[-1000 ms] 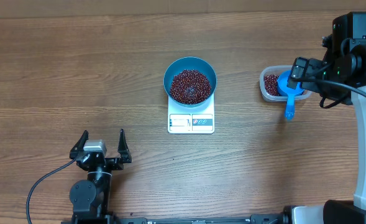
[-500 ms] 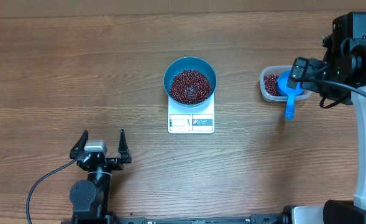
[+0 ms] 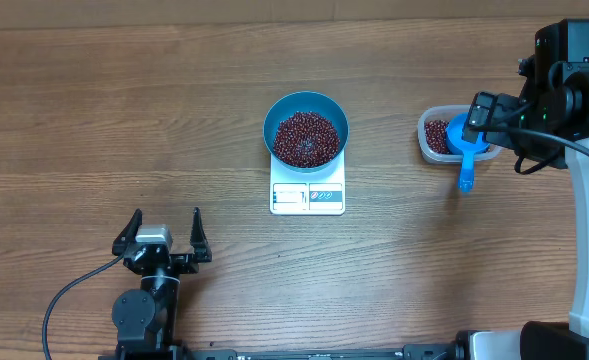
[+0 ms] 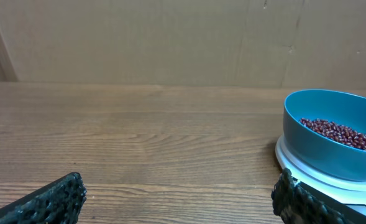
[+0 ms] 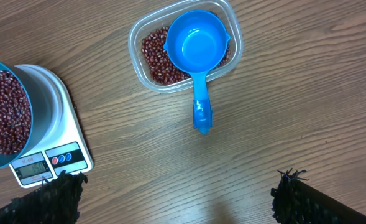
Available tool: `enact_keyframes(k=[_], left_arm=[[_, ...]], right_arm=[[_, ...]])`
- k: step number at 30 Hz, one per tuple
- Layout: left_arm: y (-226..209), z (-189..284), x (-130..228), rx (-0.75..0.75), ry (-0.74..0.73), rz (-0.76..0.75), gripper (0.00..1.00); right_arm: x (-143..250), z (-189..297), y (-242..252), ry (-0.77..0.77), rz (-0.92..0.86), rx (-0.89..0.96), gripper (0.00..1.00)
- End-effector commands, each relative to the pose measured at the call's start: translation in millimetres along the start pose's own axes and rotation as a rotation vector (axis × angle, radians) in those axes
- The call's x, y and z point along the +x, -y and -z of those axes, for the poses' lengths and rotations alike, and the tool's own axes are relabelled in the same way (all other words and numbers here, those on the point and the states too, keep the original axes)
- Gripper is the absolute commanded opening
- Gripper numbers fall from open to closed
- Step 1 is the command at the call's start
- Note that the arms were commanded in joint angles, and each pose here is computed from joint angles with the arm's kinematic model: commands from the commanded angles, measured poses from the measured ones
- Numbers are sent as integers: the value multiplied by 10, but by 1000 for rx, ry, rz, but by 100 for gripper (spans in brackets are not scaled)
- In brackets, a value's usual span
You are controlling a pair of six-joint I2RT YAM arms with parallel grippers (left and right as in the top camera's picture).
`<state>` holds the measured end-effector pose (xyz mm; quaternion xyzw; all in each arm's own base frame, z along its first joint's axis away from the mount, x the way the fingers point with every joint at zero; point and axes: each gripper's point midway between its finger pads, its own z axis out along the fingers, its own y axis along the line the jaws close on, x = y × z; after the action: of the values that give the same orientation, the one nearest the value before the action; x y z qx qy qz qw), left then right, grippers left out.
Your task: Scoop item into bowl and weigh 150g on scale
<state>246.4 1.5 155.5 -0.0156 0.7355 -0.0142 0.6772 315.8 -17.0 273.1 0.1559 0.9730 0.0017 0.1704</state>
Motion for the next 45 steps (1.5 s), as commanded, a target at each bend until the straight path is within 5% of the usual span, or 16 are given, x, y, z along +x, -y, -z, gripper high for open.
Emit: enact_keyframes(k=[1,37,45], left_arm=[[30,4,-1,15,5,-30,100],[30,4,0,15,5,-30,100],[30,4,0,15,5,-30,100]], right_arm=[[-39,63,0,24,2,-4,100],[-42,58,11,25,2,3,100],[-446,201,-183,214,-5,-100,100]])
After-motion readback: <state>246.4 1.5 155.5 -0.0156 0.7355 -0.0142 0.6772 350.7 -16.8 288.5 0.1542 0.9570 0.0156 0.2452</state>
